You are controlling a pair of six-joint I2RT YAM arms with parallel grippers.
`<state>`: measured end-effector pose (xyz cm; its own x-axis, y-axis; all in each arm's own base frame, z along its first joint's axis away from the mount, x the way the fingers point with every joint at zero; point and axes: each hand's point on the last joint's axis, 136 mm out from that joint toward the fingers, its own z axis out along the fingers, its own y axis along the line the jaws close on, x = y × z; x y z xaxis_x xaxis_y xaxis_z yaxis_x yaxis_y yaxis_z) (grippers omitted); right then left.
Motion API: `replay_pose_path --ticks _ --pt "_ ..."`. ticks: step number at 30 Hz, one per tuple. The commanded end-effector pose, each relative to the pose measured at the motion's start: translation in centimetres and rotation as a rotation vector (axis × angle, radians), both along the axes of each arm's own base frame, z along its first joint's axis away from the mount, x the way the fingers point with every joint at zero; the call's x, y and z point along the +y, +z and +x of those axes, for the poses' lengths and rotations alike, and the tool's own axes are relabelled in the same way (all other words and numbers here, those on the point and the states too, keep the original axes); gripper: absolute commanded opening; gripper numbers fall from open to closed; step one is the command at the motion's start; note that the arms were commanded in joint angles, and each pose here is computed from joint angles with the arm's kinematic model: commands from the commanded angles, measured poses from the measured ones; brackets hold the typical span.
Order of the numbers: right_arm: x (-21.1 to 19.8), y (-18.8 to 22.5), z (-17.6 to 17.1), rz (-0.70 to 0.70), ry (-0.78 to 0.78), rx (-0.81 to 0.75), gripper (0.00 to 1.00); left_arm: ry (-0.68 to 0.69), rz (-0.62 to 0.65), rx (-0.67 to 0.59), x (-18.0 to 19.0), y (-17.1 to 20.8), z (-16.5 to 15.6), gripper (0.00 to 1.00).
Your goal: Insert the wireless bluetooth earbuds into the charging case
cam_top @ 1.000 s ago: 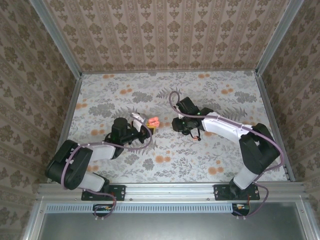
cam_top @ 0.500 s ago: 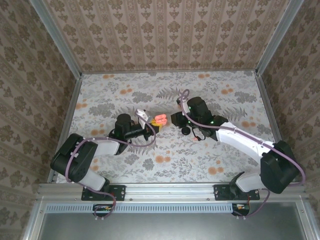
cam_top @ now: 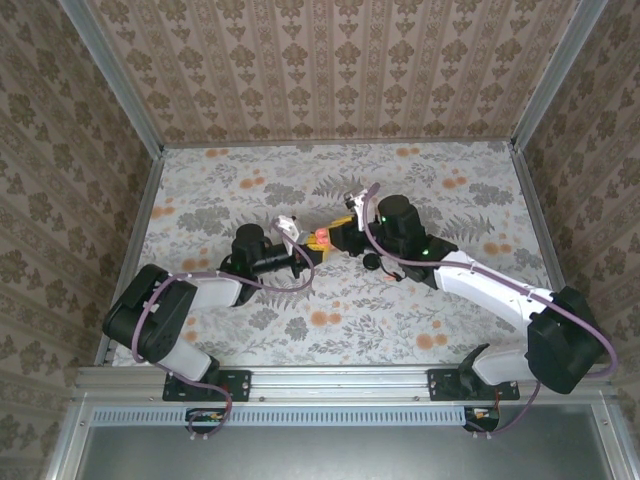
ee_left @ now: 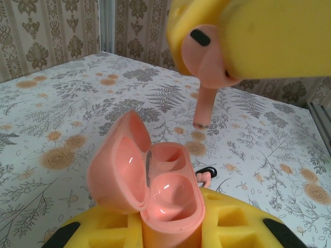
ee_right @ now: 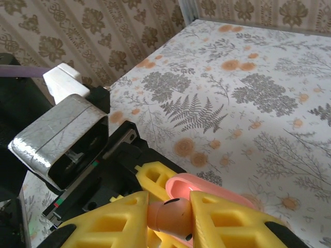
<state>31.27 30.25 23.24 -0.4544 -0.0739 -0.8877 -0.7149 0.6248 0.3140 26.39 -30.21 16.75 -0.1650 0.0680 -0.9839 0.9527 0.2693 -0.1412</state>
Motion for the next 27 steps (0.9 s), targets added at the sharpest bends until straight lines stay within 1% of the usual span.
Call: replay_pose_path --ticks 1,5,6,7,18,27 --pt "1.4 1.2 -0.1 0.024 0.056 -0.047 0.25 -0.042 -0.036 -0.068 -0.6 1.9 -0.2 0.16" --pt "1.7 1.2 -0.2 0.027 0.066 -0.051 0.24 -0.044 -0.042 -0.063 -0.7 2.1 -0.3 0.16" --pt "2.0 0.2 0.0 0.012 0.069 -0.03 0.25 -0.046 -0.044 -0.063 -0.7 2.1 -0.3 0.16" --pt "2.1 -0.1 0.0 0.008 0.072 -0.026 0.24 -0.044 -0.047 -0.063 -0.7 2.2 -0.3 0.16" --pt "2.8 -0.8 0.3 -0.011 0.078 -0.02 0.25 -0.046 -0.058 -0.061 -0.8 2.7 -0.2 0.16" --pt "3.2 -2.3 -0.6 -0.06 0.127 0.003 0.25 -0.037 -0.066 -0.062 -0.6 3.2 -0.1 0.16"
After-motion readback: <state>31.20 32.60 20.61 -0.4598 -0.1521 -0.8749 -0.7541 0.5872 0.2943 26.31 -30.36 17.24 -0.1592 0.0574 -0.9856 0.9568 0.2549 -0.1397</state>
